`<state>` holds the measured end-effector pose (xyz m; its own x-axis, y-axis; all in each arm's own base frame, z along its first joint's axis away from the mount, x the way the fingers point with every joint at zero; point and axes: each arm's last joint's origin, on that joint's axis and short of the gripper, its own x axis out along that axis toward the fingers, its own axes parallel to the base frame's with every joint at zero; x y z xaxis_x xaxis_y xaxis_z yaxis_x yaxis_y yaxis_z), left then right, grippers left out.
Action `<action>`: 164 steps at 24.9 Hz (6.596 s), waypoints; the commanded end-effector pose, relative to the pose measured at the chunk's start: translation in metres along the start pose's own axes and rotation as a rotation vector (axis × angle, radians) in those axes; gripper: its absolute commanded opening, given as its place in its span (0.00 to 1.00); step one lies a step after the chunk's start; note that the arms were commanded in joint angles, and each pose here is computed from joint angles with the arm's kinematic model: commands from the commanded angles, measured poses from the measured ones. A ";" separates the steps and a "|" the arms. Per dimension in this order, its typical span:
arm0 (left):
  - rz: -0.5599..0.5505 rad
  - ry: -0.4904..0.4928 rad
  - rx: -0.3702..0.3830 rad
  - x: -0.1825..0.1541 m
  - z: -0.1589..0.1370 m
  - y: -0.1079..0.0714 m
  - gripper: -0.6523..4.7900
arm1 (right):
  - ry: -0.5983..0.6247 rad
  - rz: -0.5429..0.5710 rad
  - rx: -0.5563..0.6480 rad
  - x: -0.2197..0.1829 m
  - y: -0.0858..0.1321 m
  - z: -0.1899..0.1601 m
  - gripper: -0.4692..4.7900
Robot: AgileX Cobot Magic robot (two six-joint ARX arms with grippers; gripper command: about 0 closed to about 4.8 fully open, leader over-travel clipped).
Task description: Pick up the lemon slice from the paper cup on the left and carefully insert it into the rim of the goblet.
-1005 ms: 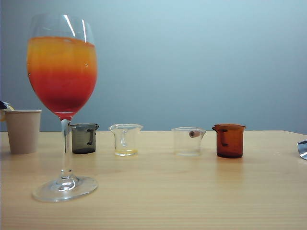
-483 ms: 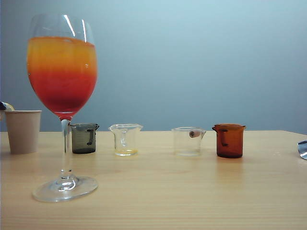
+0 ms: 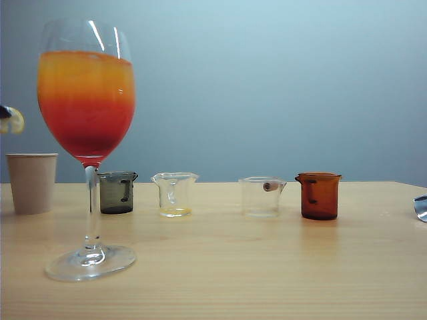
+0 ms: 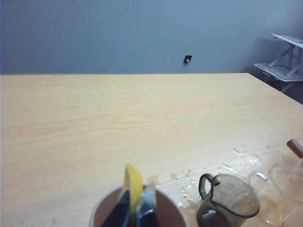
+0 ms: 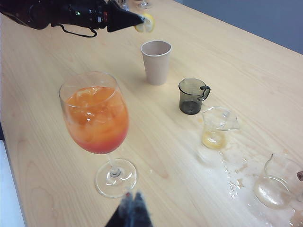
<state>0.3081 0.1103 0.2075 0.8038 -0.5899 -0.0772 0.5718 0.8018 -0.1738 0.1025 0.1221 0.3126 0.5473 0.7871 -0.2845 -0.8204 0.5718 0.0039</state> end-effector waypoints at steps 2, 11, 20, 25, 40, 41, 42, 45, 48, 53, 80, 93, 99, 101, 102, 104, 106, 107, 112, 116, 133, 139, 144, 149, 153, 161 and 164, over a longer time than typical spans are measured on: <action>-0.043 -0.046 0.018 -0.007 0.025 -0.013 0.11 | -0.018 -0.004 -0.005 -0.001 0.000 0.003 0.08; -0.153 -0.108 0.093 -0.019 0.073 -0.059 0.11 | -0.026 -0.004 -0.006 -0.001 0.000 0.004 0.08; -0.292 -0.096 0.105 -0.014 0.096 -0.122 0.11 | -0.032 -0.004 -0.007 -0.001 0.000 0.005 0.08; -0.360 -0.045 0.068 -0.014 0.095 -0.144 0.11 | -0.033 -0.004 -0.014 -0.001 0.000 0.005 0.08; -0.535 0.108 0.085 -0.036 0.080 -0.202 0.11 | -0.032 -0.004 -0.036 -0.001 0.000 0.005 0.08; -0.536 0.121 0.086 -0.039 0.078 -0.204 0.11 | -0.032 -0.004 -0.036 -0.001 0.000 0.005 0.08; -0.538 0.135 0.085 -0.041 0.075 -0.205 0.11 | -0.032 -0.004 -0.036 -0.001 0.000 0.005 0.08; -0.543 0.160 0.092 -0.043 0.070 -0.207 0.11 | -0.032 -0.005 -0.036 -0.001 0.000 0.005 0.08; -0.558 0.174 0.103 -0.043 0.066 -0.208 0.11 | -0.032 -0.004 -0.036 -0.001 0.000 0.005 0.08; -0.603 0.196 0.103 -0.039 0.051 -0.211 0.11 | -0.030 -0.004 -0.036 -0.001 0.000 0.004 0.08; -0.591 0.178 0.128 -0.041 0.042 -0.203 0.11 | -0.016 -0.003 -0.034 -0.001 0.000 0.003 0.08; -0.627 0.176 0.111 -0.041 0.041 -0.204 0.11 | -0.016 -0.003 -0.034 -0.001 0.000 0.003 0.08; -0.632 0.196 0.105 -0.037 0.035 -0.200 0.11 | -0.016 -0.003 -0.034 -0.001 0.000 0.003 0.08; -0.631 0.199 0.101 -0.037 0.035 -0.200 0.11 | -0.015 -0.003 -0.034 -0.001 0.000 0.003 0.08; -0.632 0.199 0.104 -0.037 0.034 -0.200 0.11 | -0.015 -0.003 -0.034 -0.001 0.000 0.003 0.08; -0.631 0.202 0.101 -0.037 0.034 -0.200 0.11 | -0.016 -0.003 -0.034 -0.001 0.000 0.003 0.08; -0.634 0.199 0.120 -0.037 0.033 -0.200 0.11 | -0.015 -0.003 -0.034 -0.001 0.000 0.003 0.08; -0.633 0.201 0.125 -0.037 0.032 -0.200 0.11 | -0.016 -0.004 -0.034 -0.001 0.000 0.003 0.08; -0.635 0.210 0.117 -0.037 0.026 -0.199 0.11 | -0.015 -0.004 -0.034 -0.001 0.000 0.003 0.08; -0.634 0.222 0.100 -0.037 0.017 -0.198 0.11 | -0.015 -0.003 -0.034 -0.001 0.000 0.003 0.08; -0.616 0.224 0.111 -0.037 0.018 -0.197 0.27 | -0.015 -0.004 -0.034 -0.001 0.000 0.003 0.08; -0.616 0.224 0.111 -0.036 0.018 -0.197 0.29 | -0.014 -0.004 -0.034 -0.001 0.000 0.003 0.08; -0.616 0.224 0.113 -0.036 0.018 -0.197 0.29 | -0.014 -0.004 -0.034 -0.001 0.000 0.003 0.08; -0.596 0.232 0.116 -0.036 0.017 -0.197 0.42 | -0.014 -0.003 -0.034 -0.001 0.000 0.003 0.08; -0.592 0.234 0.115 -0.036 0.017 -0.197 0.42 | -0.014 -0.003 -0.034 -0.001 0.000 0.003 0.08; -0.589 0.225 0.122 -0.035 0.019 -0.196 0.64 | -0.014 -0.003 -0.034 -0.001 0.000 0.003 0.08; -0.583 0.220 0.122 -0.035 0.021 -0.196 0.64 | -0.014 -0.003 -0.034 -0.001 0.000 0.003 0.08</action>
<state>0.1706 -0.0242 0.2623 0.3042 -0.9282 -0.2144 0.9293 0.3386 -0.1473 0.1027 0.1224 0.3124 0.5473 0.7865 -0.2859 -0.8249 0.5647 -0.0257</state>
